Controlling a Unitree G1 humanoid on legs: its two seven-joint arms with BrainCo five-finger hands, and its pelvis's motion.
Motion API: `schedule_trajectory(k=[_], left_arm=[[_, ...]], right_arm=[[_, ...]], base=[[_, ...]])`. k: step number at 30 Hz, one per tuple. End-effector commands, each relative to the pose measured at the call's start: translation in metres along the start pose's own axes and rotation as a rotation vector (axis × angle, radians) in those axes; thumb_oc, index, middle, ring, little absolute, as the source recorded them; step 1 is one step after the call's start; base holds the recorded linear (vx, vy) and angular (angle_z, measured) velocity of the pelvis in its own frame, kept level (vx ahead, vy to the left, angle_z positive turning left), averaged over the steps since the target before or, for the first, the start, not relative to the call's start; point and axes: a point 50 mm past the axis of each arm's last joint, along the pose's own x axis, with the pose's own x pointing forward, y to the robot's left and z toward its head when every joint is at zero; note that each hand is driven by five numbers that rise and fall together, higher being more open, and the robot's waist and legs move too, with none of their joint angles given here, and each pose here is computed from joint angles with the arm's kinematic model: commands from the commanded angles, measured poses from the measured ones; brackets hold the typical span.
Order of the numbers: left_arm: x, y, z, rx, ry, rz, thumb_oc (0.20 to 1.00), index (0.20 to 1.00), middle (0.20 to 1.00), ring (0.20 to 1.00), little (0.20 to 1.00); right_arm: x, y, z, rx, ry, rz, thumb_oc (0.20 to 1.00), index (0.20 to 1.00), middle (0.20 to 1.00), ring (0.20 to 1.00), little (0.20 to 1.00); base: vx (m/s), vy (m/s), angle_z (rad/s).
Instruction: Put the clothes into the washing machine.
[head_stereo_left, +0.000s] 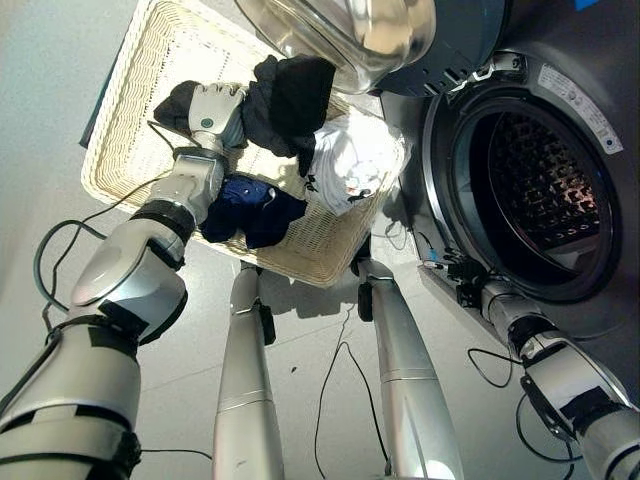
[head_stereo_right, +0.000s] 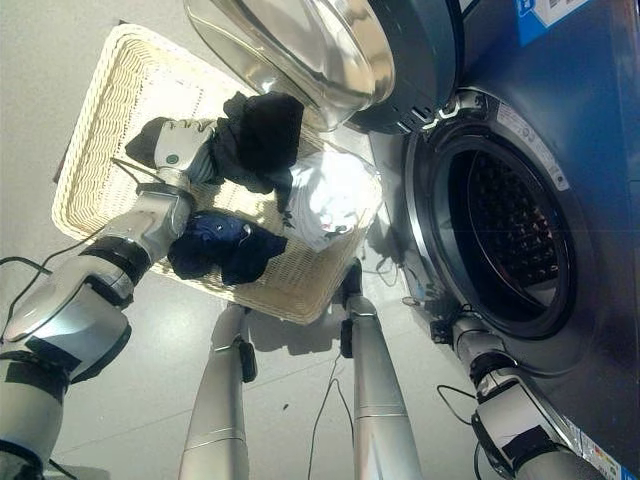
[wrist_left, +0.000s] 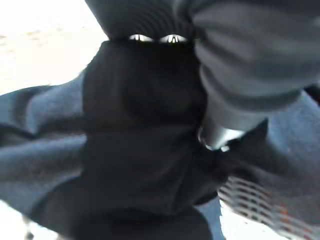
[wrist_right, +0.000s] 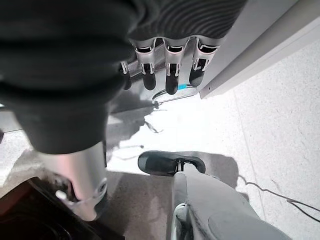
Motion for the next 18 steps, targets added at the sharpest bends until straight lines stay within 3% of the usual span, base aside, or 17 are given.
schedule_trajectory(k=[1,7,13,18], left_arm=[[-0.002,-0.006,-0.004,-0.036,0.067,-0.029,0.2,0.2,0.2,0.2,0.2],[-0.004,-0.01,-0.005,-0.068,0.092,-0.037,0.2,0.2,0.2,0.2,0.2],[-0.008,-0.013,-0.007,-0.195,0.144,-0.008,0.2,0.2,0.2,0.2,0.2],[-0.017,-0.006,-0.009,-0.65,0.229,0.193,0.2,0.2,0.2,0.2,0.2]], right_arm=[[-0.002,0.001,-0.01,0.0,0.005,-0.01,1.0,1.0,1.0,1.0,1.0],[-0.002,-0.001,-0.006,0.01,-0.014,-0.018,1.0,1.0,1.0,1.0,1.0],[-0.002,-0.004,0.007,0.167,-0.134,-0.036,1.0,1.0,1.0,1.0,1.0],[-0.011,-0.008,0.035,0.399,-0.405,-0.071,1.0,1.0,1.0,1.0,1.0]], base=[[0.0,0.0,0.0],[0.0,0.0,0.0],[0.0,0.0,0.0],[0.0,0.0,0.0]])
